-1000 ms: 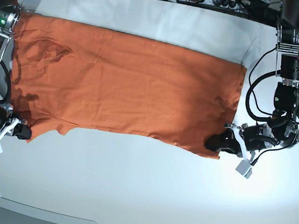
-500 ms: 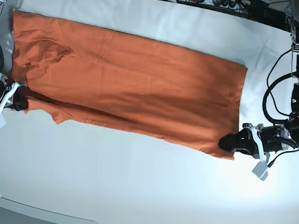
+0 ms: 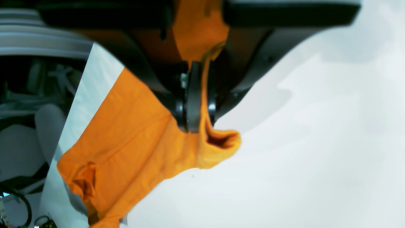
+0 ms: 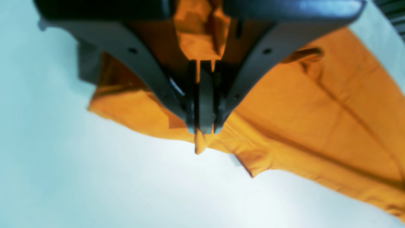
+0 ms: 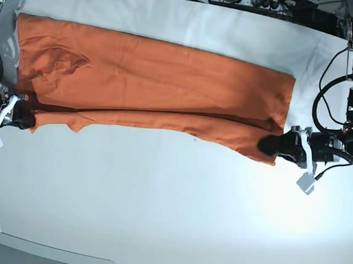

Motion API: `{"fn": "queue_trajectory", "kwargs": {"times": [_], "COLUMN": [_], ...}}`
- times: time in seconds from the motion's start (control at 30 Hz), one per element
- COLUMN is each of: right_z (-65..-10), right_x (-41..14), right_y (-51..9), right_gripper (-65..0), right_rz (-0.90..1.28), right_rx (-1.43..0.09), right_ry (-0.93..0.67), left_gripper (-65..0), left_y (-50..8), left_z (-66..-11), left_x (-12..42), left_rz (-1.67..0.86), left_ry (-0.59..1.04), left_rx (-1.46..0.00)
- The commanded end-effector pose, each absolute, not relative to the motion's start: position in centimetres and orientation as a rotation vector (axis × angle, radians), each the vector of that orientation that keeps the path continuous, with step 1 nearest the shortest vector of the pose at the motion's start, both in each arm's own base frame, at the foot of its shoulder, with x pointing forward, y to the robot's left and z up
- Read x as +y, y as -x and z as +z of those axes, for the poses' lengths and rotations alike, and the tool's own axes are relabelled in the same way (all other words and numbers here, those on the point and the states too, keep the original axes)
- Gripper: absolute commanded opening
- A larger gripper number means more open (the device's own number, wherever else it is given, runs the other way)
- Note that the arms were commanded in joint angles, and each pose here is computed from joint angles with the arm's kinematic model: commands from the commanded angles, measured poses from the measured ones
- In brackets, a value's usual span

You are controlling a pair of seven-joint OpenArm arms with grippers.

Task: Fold the T-shirt properly
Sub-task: 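Fold the hem edge over toward the shoulders with both grippers, then release the hem and move the left gripper to the folded end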

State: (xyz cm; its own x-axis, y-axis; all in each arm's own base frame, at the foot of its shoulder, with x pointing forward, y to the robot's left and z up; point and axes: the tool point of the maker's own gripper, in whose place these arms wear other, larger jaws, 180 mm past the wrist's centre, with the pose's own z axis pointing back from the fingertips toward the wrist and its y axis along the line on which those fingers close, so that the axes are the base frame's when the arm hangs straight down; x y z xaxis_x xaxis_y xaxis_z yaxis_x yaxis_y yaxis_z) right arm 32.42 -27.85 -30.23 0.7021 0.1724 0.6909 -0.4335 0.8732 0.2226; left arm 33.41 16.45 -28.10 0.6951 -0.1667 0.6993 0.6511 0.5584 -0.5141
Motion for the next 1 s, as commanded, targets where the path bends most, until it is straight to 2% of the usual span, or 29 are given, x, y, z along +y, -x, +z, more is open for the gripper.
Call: {"fn": "queue_trajectory", "kwargs": {"times": [0.0,0.27,0.4,0.77,0.97], "right_z": [-28.0,-29.5,-30.2,-30.1,-31.3], "right_x": [-28.4,-26.7,-27.6,-30.4,-31.0], "right_y": [-33.2,-29.9,-28.7,-27.1,-26.2], "right_gripper": [-65.0,-65.0,-65.0,-65.0,-65.0], "right_rz": [0.364,0.443,0.459,0.375,0.370], "right_rx": [-0.775,-0.703,-0.670,-0.679,-0.658], "right_ry": [-0.376,-0.363,-0.289,-0.250,-0.215], "left_gripper": [-65.0,-65.0,-65.0,-65.0,-65.0], "left_y": [-34.0,-31.4,-30.3,-27.9,-25.8], "left_z": [-26.0,-24.9,-24.4,-25.5,-27.6], "left_x": [16.6,15.7,16.0,16.5,17.0], "left_rz": [-0.559,-0.695,-0.751,-0.733,-0.724], "left_ry": [0.848,0.796,0.756,0.788,0.782], "left_rx": [-0.702,-0.693,-0.681,-0.613,-0.517]}}
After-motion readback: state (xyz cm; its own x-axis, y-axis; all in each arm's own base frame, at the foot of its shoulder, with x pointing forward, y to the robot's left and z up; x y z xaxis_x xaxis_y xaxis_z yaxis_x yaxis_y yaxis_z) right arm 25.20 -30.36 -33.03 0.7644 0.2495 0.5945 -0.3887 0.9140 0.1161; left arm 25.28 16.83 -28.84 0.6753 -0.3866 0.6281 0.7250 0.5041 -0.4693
